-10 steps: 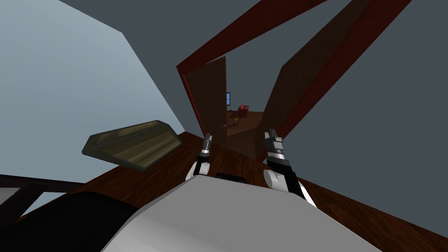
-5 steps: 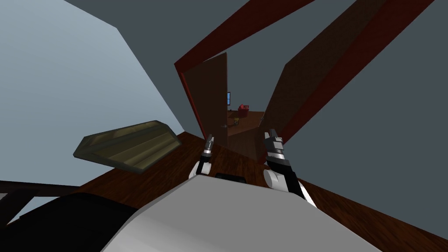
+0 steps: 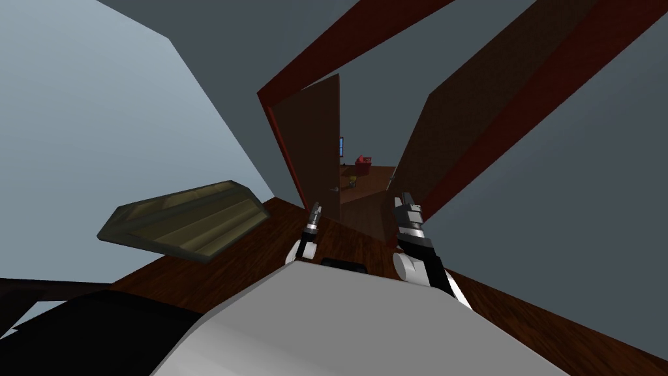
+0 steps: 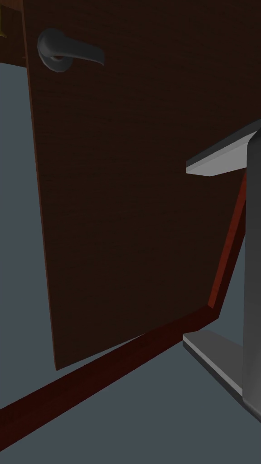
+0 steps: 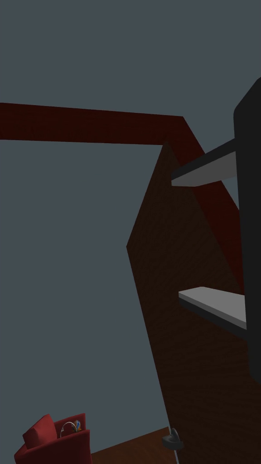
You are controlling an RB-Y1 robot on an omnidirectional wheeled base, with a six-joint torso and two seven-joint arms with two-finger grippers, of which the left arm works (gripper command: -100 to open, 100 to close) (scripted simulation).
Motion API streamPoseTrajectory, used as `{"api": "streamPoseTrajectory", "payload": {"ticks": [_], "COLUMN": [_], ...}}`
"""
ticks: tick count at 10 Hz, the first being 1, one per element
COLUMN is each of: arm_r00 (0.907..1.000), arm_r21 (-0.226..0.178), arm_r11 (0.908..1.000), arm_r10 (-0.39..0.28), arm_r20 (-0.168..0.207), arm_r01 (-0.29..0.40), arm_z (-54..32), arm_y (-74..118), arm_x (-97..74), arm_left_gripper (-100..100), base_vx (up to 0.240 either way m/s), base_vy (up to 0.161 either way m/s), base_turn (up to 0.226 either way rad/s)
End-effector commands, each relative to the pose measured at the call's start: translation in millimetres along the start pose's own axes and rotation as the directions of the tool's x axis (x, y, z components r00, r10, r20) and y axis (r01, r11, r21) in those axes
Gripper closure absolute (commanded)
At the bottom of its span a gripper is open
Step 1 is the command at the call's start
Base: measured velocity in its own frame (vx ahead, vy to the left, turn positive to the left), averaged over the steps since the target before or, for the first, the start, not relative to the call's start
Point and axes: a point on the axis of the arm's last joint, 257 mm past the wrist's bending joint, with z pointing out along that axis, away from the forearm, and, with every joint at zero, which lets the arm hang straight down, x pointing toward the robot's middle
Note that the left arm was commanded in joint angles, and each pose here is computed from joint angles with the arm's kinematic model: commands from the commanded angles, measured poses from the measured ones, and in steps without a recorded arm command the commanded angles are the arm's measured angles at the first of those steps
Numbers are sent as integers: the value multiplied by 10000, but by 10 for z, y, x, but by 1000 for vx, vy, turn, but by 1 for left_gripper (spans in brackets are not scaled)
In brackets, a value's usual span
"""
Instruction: Push the door open
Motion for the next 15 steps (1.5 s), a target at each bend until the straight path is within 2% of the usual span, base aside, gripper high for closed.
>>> {"api": "streamPoseTrajectory", "payload": {"ticks": [1, 5, 6, 8, 10, 11, 15], "arm_r00": [9998, 9987, 9987, 9973, 9965, 9956, 9935], "arm_r21": [-164, -712, -750, -985, -1239, -1281, -1718], "arm_r11": [9998, 9970, 9967, 9942, 9911, 9903, 9832], "arm_r10": [-117, -345, -346, -490, -566, -633, -778], "arm_r20": [-131, -383, -383, -544, -619, -693, -833], "arm_r01": [115, 317, 317, 434, 486, 541, 625], "arm_z": [8, -23, -31, -30, -63, -47, -105], "arm_y": [122, 440, 456, 604, 731, 769, 983], "arm_x": [66, 187, 188, 267, 308, 346, 425], "arm_left_gripper": [-100, -100, -100, -100, -100, -100, -100], "base_vx": [77, 69, 80, 72, 56, 72, 55], "base_vy": [45, 33, 34, 37, 34, 40, 30], "base_turn": [-7, -5, -5, -5, -3, -6, -4]}}
